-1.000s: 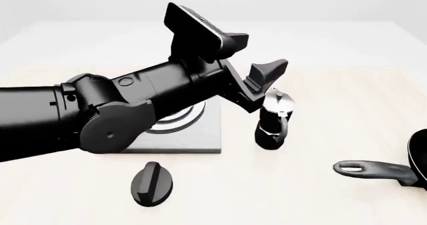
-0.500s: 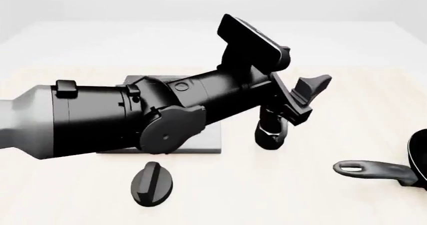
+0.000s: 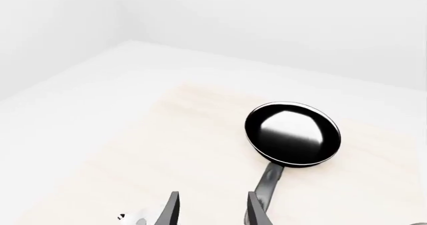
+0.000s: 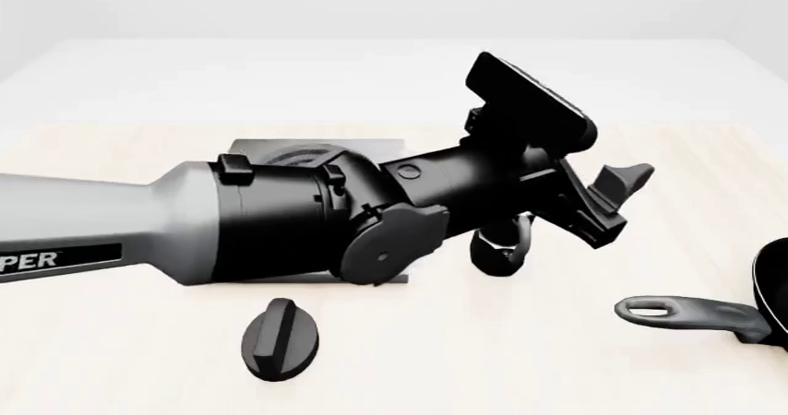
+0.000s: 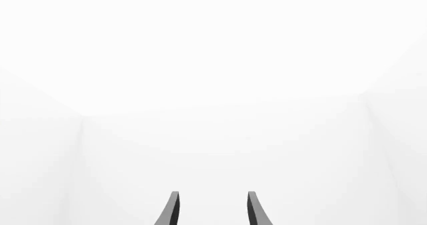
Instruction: Put the frying pan on the stove.
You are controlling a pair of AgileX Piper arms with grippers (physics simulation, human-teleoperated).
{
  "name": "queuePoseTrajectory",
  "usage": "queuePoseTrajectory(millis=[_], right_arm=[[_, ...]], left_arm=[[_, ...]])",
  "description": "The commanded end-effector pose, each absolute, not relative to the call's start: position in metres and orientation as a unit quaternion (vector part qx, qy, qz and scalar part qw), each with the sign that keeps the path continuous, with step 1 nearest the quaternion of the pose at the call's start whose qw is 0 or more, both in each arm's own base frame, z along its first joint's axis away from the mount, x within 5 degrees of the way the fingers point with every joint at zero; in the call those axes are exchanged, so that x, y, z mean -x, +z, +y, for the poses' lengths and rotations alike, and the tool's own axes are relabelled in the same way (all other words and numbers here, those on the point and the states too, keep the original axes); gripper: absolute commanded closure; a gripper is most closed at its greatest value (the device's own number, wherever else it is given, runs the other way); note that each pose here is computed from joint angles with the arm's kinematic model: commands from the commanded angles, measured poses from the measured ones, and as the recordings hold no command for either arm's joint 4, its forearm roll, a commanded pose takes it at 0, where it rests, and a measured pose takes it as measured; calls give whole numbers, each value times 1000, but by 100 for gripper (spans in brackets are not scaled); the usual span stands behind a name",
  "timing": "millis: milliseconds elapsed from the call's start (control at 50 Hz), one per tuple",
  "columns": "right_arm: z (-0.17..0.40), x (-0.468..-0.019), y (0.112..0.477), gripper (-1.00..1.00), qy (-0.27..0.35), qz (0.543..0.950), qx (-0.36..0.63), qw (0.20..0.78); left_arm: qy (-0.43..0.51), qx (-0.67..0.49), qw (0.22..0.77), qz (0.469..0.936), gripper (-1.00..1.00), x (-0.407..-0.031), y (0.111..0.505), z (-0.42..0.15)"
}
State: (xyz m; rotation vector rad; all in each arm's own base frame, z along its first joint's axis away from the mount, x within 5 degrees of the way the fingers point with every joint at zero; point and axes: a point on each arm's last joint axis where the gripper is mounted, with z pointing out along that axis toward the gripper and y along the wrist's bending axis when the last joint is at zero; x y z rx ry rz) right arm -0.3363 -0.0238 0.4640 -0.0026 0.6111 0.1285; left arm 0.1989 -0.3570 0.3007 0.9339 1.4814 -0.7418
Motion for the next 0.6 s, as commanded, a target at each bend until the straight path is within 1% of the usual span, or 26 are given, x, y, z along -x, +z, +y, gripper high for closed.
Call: queuePoseTrajectory(millis=[20, 320, 600], right_arm=[[-22, 335, 465, -100, 62, 301, 0, 952], [-22, 332, 465, -100, 61, 304, 1, 951], [-18, 323, 468, -100, 57, 310, -1, 949]], left_arm=[[-317, -408, 567, 642, -100, -204, 289, -378], [-316, -406, 556, 652, -100, -215, 273, -395], [-323, -412, 544, 655, -100, -212, 262, -413]])
